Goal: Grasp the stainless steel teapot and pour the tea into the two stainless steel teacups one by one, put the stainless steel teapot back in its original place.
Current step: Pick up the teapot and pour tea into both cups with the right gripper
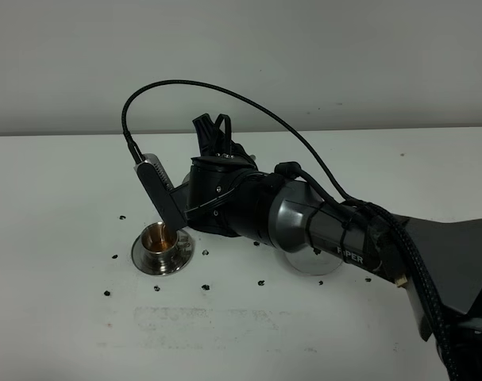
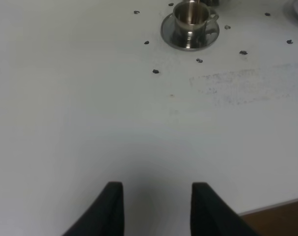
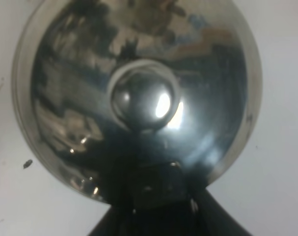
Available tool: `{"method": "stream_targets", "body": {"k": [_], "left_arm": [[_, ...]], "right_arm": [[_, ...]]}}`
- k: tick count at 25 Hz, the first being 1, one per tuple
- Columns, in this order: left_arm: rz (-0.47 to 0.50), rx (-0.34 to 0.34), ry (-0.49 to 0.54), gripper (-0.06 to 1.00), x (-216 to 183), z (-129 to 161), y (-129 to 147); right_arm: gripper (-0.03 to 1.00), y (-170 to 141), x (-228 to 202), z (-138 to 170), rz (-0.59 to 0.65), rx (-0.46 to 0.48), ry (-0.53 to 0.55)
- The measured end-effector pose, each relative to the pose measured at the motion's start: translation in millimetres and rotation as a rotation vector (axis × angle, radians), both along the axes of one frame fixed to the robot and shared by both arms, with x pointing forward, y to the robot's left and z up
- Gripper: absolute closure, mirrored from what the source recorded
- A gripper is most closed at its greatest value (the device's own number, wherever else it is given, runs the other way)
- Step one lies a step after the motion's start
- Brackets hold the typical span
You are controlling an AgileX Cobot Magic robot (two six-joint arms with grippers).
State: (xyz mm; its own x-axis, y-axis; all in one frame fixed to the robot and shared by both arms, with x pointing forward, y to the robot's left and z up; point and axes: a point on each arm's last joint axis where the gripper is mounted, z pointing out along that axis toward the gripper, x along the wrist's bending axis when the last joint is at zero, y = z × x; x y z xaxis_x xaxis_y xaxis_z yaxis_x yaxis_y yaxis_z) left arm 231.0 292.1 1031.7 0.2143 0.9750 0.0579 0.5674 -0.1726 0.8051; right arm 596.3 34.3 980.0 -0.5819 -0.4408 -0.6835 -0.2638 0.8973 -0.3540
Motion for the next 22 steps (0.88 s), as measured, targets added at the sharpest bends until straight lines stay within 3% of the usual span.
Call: {"method": "stream_targets", "body": {"k": [22], "left_arm": [[0.001, 0.002, 0.0, 0.63, 0.0, 0.0, 0.2]], "right_arm": [[0.76, 0.7, 0.9, 1.1, 0.029, -0.024, -0.015]]}}
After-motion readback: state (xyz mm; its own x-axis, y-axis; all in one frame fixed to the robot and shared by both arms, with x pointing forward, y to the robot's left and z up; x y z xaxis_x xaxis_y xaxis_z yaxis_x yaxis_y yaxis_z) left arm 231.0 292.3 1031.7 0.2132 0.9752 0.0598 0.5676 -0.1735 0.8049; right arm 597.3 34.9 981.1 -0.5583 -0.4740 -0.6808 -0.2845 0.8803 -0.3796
